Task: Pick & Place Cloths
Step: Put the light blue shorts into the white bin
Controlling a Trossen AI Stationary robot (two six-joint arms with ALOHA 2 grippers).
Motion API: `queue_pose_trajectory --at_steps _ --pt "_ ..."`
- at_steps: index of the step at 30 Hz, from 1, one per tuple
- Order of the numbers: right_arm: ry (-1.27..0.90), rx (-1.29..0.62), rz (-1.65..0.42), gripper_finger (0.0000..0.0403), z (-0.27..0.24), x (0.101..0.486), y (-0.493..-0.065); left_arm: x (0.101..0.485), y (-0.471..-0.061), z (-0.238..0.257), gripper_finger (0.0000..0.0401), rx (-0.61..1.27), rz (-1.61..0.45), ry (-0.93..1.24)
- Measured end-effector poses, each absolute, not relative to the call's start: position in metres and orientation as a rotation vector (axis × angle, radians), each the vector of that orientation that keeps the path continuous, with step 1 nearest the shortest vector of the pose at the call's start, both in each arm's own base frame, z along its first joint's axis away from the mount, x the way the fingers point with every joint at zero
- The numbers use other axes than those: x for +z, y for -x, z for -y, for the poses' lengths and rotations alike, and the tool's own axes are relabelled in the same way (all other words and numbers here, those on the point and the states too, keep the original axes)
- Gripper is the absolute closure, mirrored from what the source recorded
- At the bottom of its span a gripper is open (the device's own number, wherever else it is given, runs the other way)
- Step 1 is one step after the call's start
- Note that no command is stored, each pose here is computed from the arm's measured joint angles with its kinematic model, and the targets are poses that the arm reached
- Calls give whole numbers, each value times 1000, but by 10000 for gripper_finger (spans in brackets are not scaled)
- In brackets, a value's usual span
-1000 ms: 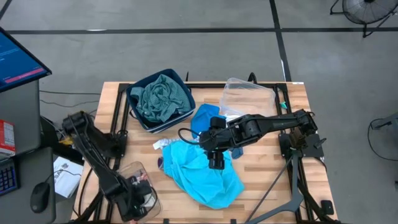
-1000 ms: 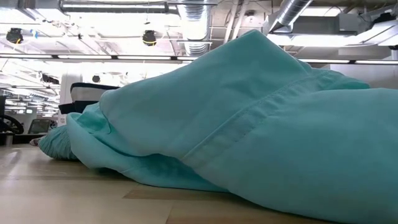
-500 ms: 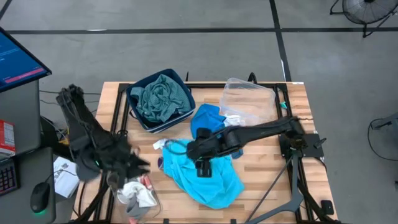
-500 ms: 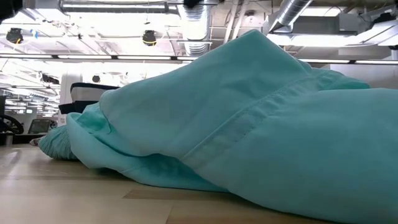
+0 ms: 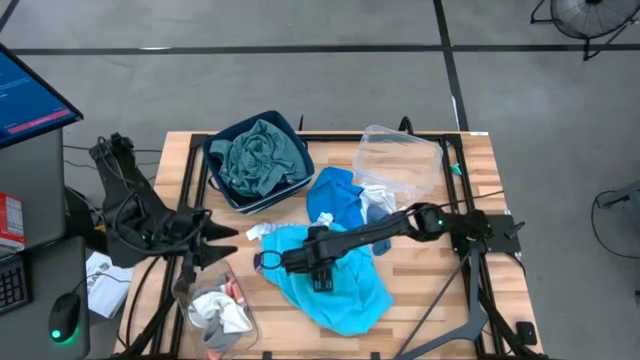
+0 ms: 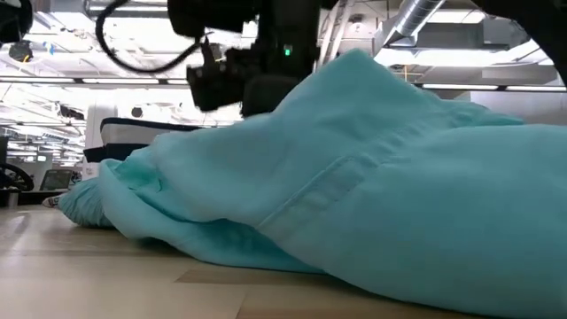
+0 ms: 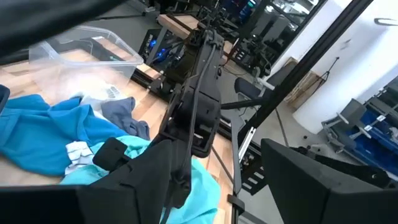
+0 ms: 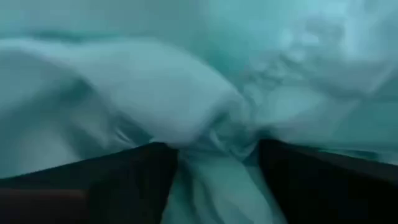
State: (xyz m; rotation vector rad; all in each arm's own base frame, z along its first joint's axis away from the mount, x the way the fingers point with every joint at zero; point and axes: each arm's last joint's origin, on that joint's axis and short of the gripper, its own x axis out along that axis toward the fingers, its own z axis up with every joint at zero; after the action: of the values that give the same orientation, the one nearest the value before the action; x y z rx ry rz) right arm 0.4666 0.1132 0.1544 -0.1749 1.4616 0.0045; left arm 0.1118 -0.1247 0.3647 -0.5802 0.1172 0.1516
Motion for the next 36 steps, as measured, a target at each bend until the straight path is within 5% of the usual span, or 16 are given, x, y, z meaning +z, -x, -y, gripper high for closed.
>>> queue_pose_trajectory --at_steps 6,14,23,36 --pt "200 -4 -1446 381 -120 161 -463 360 -116 131 180 157 -131 554" --pt "207 -125 -1232 399 -100 269 -435 361 -116 130 187 190 -113 476" --pt "72 -299 -832 401 -73 409 -356 361 -116 128 187 244 -84 425" --pt "-18 -769 -250 402 -2 534 -219 362 -115 126 187 324 -41 391"
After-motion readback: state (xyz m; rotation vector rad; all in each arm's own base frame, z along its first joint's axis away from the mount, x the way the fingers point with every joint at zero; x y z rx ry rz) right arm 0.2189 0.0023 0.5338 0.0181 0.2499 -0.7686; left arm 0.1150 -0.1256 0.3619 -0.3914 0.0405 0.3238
